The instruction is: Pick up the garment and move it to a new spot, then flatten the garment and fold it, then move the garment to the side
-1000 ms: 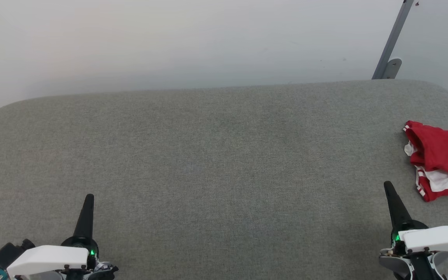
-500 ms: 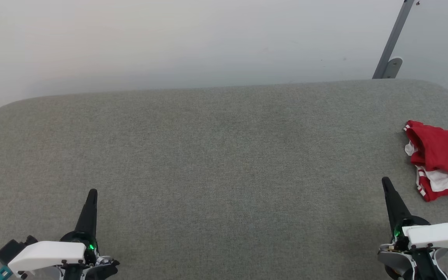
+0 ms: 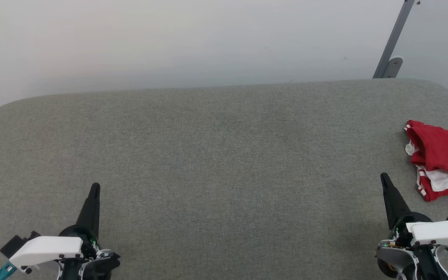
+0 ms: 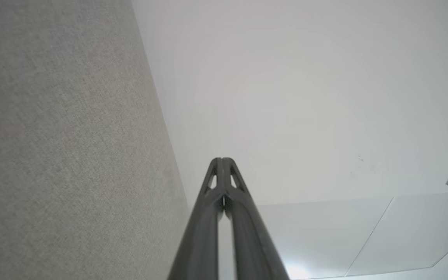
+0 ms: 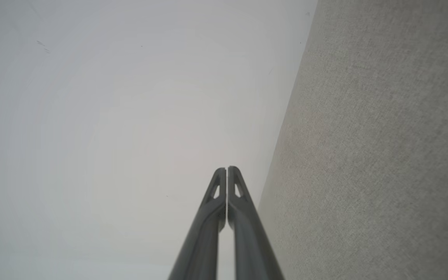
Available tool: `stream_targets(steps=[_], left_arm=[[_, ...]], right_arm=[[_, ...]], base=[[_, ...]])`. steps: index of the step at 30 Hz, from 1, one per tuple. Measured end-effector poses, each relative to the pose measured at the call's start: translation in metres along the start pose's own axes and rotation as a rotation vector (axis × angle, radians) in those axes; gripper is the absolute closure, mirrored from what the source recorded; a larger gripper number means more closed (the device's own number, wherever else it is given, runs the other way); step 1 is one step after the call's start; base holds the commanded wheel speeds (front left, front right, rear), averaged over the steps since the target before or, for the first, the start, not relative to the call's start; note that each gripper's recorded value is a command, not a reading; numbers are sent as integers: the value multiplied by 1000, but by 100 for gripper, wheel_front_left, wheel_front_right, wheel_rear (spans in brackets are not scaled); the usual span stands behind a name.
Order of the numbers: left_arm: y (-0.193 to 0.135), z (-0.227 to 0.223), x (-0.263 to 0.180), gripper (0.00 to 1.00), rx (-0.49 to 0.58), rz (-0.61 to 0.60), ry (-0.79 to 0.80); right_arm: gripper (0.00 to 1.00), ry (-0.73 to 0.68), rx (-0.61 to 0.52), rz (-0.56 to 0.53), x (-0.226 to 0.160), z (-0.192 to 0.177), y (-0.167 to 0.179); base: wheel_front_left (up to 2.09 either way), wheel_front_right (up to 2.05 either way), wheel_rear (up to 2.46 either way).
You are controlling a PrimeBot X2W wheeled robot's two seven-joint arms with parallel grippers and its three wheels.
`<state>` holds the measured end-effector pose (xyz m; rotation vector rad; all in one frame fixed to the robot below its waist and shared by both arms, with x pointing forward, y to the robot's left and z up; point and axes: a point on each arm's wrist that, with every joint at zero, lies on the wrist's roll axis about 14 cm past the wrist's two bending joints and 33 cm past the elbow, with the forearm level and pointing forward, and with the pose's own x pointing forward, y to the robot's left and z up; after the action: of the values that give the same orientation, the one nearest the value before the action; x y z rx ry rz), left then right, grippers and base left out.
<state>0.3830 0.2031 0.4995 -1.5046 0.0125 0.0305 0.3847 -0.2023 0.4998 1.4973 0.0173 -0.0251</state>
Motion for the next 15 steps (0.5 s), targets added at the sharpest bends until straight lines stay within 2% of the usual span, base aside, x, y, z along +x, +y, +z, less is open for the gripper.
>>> stream_targets(steps=[15], left_arm=[[-5, -3, 4, 100, -69, -16, 12]], right_arm=[[100, 7, 75, 21, 4, -2, 6]], base=[[0, 0, 0]])
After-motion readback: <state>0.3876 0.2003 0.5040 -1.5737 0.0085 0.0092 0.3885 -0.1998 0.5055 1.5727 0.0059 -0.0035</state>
